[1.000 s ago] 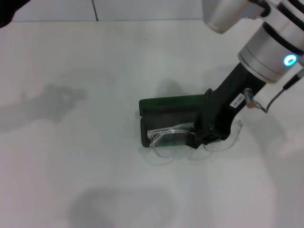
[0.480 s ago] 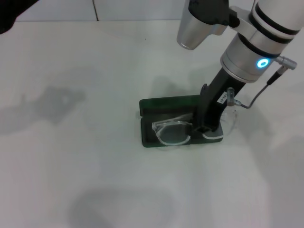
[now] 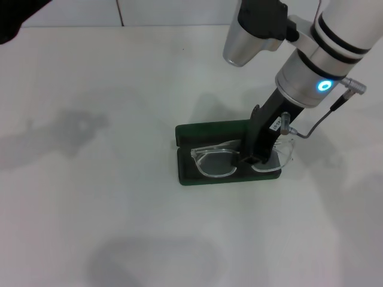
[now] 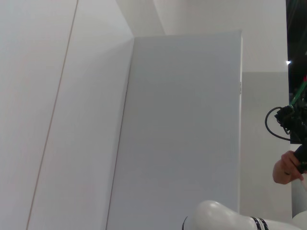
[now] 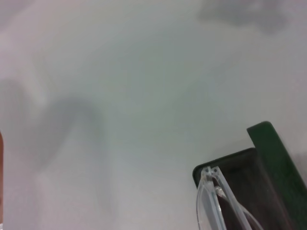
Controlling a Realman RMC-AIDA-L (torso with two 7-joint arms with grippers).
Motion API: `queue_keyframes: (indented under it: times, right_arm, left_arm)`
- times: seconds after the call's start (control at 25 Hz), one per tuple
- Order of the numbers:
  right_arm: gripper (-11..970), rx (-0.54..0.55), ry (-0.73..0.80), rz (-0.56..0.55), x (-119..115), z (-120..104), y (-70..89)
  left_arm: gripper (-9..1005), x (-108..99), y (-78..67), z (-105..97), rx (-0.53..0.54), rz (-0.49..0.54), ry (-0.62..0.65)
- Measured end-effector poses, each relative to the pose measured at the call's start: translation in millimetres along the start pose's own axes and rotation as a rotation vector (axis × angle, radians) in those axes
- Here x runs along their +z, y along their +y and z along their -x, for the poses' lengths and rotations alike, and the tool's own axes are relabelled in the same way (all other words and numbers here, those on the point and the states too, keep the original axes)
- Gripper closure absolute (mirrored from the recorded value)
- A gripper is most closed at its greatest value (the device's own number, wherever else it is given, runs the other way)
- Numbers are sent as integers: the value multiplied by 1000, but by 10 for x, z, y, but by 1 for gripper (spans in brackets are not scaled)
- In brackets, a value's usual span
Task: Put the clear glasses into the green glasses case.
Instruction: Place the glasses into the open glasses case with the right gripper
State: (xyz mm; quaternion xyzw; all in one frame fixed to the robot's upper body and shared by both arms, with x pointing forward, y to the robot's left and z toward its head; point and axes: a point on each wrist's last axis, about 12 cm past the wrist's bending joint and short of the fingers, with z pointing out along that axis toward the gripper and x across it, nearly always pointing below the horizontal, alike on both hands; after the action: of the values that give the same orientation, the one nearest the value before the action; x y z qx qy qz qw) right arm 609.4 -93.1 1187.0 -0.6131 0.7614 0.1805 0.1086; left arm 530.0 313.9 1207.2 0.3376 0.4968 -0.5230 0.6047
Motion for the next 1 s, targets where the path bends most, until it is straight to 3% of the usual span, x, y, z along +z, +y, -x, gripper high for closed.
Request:
queue_keyframes:
  times: [1.0]
  right_arm:
    - [848,-11,5,-31,109,-43,-60]
  left_arm:
    - [892,-23,-24,-39,-11,9,-5]
